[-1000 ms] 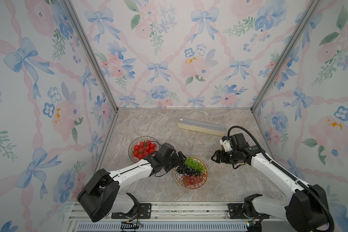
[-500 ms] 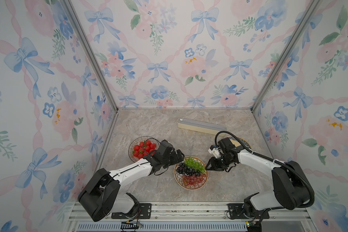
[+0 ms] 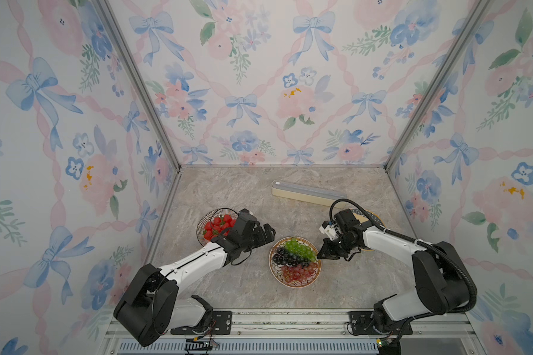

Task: Wrap the plate with plastic wrap
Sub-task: Move the plate to the center of the board.

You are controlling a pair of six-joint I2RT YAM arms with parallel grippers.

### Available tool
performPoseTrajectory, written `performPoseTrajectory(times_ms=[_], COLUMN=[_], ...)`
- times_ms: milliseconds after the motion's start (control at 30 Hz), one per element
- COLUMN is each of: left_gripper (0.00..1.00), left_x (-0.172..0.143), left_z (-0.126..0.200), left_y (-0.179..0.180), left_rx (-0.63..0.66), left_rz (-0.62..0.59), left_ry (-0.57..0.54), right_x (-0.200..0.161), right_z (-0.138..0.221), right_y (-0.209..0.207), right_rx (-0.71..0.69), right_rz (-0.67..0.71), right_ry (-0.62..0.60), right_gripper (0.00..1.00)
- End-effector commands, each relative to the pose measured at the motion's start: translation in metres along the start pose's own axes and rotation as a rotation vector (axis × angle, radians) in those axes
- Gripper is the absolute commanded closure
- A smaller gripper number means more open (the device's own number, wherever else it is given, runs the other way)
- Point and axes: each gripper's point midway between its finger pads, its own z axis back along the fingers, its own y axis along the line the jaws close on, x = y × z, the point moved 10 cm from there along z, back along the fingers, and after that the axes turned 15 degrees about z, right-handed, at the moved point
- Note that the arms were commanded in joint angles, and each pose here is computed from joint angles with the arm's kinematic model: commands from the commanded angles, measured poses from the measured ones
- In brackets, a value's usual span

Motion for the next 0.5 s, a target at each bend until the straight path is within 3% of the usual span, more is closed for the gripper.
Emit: performPoseTrajectory(times_ms=[0,200,467], left_gripper=[0.02,0.02,0.02], left_x=[0.011,0.034,0.071], left_z=[0.007,0.012,0.013], left_y=[-0.004,-0.021,-0.047], left_rx=[-0.001,-0.015,-0.017], left_rz=[-0.052,-0.111,-0.278], left_ry=[-0.048,-0.125,-0.219], right_x=[0.021,0.045,0.082], right_z=[0.016,0.022,0.009], right_y=[-0.012,-0.024,-0.029], right_rx=[-0.026,-0.052,-0.025], right_rz=[-0.053,-0.116,-0.157], right_ry=[-0.145,-0.256,-0.356], right_gripper=[1.00,1.00,0.99])
